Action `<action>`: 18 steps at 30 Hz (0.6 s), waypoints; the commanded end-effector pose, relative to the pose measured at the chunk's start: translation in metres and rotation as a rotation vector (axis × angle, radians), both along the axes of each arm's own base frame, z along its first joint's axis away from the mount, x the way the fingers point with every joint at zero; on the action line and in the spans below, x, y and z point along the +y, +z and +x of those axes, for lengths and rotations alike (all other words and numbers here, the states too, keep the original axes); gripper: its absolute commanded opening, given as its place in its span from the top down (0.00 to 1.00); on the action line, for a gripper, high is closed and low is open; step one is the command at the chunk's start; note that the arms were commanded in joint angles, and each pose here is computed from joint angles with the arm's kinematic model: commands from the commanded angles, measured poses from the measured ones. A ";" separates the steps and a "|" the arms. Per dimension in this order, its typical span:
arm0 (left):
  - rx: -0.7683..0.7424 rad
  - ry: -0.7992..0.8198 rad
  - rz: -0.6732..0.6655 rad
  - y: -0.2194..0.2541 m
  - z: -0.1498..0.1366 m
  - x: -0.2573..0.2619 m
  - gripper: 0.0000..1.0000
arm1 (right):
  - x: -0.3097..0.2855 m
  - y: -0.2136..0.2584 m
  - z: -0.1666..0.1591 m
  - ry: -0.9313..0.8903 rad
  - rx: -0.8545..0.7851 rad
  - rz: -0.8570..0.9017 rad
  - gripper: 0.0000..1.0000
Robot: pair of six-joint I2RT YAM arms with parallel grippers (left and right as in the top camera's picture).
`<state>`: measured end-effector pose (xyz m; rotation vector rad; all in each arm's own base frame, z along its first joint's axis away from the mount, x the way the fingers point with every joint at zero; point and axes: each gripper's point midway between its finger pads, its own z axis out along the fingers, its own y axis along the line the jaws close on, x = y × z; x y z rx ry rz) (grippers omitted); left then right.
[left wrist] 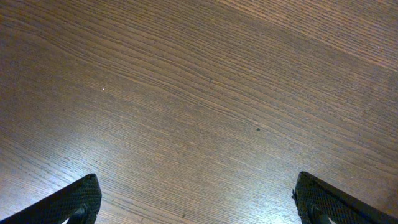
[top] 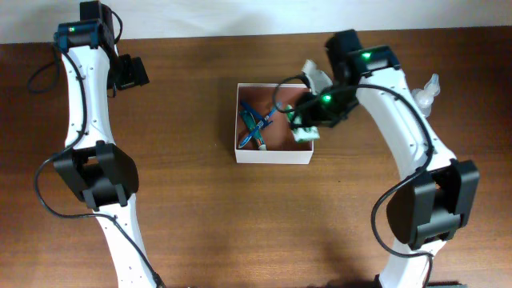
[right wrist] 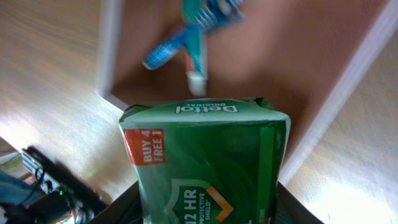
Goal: Pack container
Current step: 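Lift the soap bar and carry it over the pink box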
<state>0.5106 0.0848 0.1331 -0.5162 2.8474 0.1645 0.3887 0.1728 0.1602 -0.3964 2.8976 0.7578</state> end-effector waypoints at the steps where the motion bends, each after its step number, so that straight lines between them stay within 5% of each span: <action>1: -0.010 0.002 0.013 0.007 -0.002 0.004 0.01 | 0.024 0.016 0.013 -0.006 -0.065 0.053 0.54; 18: -0.010 0.002 0.013 0.007 -0.002 0.004 0.01 | 0.054 0.009 0.053 -0.053 -0.339 -0.183 0.54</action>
